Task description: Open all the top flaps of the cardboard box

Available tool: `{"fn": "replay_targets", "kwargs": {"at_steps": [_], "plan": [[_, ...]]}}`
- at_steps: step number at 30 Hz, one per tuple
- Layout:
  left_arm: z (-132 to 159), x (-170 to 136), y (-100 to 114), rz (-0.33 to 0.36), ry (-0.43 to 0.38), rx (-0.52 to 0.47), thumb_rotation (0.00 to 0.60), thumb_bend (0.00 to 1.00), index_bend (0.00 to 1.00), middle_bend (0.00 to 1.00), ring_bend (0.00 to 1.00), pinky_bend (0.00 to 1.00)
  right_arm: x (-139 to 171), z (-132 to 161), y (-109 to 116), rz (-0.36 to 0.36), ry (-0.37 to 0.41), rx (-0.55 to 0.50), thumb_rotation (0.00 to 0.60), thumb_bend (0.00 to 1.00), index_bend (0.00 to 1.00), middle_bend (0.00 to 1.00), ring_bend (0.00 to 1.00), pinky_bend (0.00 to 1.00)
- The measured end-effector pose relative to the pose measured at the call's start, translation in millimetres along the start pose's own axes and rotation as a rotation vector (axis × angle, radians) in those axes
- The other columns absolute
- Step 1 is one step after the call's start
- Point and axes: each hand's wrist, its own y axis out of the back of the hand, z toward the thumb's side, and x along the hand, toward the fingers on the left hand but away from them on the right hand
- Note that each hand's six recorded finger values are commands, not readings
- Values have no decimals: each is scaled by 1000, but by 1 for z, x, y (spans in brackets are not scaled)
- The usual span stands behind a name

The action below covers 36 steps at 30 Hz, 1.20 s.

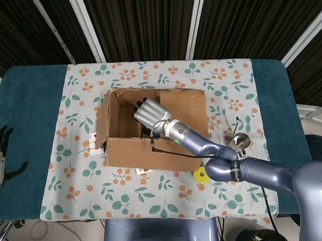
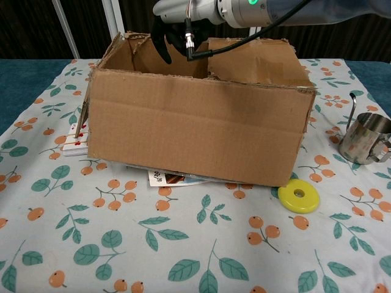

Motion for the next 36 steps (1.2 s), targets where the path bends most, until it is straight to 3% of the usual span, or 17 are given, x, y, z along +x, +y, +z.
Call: {"fn": "replay_targets", "kwargs": {"at_steps": [14,28,36], "plan": [[1,1,-2,-10,1,-23,600,187,0,0,0,0,-2,-12,-35,120,16,156,600,1000,584,429,273,330],[4,0,-2,-12,-5,-38,600,188,0,0,0,0,7,-25,-17,108,51,374,600,1000,636,477,274,330],[4,-1,-3,-23,-4,-52,600,188,0,0,0,0,18,-31,-13,148,78,477,600,1000,644,486,274,330]]}}
